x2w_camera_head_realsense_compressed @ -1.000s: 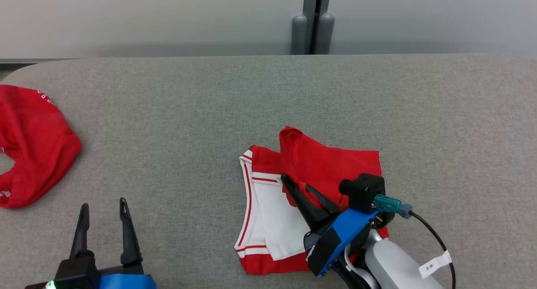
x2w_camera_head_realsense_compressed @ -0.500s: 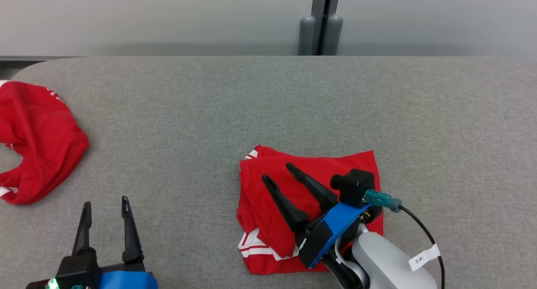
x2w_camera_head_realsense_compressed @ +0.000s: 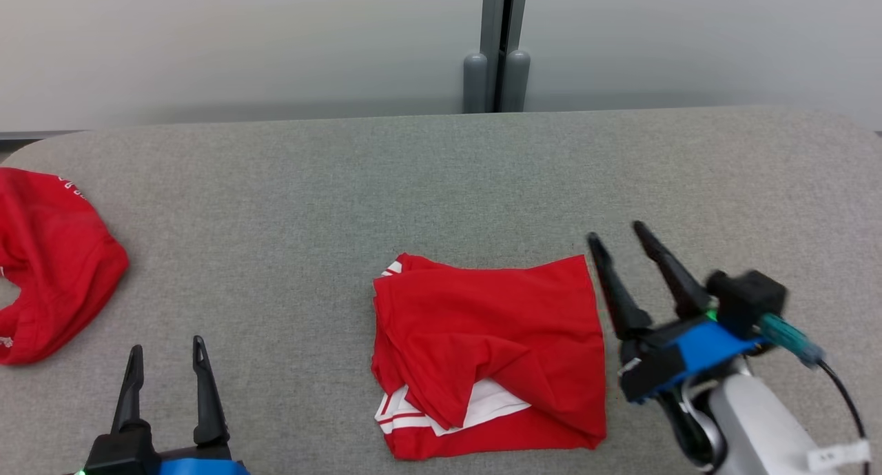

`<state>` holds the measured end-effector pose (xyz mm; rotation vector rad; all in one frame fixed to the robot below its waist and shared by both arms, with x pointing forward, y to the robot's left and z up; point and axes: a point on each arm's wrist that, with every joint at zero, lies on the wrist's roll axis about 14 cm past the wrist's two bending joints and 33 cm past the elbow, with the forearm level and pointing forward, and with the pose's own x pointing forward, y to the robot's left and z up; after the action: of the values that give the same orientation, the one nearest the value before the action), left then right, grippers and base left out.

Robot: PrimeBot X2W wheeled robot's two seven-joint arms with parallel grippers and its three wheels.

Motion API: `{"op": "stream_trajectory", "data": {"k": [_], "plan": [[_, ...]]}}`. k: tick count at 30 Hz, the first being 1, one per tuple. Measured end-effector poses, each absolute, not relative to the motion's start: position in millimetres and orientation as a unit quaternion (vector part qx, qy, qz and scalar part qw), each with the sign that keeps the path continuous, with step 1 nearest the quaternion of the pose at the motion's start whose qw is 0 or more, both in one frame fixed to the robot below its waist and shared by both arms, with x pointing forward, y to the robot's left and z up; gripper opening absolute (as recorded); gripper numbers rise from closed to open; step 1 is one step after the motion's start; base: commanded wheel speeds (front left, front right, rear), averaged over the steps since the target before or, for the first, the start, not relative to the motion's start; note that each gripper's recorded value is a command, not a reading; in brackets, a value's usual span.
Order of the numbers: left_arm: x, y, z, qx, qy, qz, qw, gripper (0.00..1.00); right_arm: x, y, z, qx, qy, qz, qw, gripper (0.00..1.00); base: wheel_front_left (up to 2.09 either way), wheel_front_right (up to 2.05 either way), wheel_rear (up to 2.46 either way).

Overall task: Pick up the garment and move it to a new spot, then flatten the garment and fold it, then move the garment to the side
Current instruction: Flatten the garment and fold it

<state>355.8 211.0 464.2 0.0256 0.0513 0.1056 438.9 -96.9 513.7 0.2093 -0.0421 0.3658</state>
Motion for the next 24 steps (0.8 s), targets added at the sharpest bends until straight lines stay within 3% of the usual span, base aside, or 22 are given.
{"op": "stream_trajectory", "data": {"k": [6,11,17,24], "plan": [[354.4,209.3,462.3,0.013,0.029,0.048,0.998,1.00,416.4,-145.6,510.0,0.096,-0.036,0.108,0.989,1.00,0.00,0.00,0.00],[354.4,208.6,461.0,0.014,0.031,0.046,0.998,1.00,394.6,-155.7,494.4,0.105,-0.021,0.075,0.991,1.00,0.00,0.00,0.00],[355.2,205.3,459.1,0.015,0.034,0.040,0.999,1.00,383.3,-152.9,483.0,0.111,-0.005,0.067,0.992,1.00,0.00,0.00,0.00],[357.3,158.0,459.2,0.004,0.033,-0.048,0.998,1.00,385.9,-153.4,486.2,0.107,-0.010,0.065,0.992,1.00,0.00,0.00,0.00]]}}
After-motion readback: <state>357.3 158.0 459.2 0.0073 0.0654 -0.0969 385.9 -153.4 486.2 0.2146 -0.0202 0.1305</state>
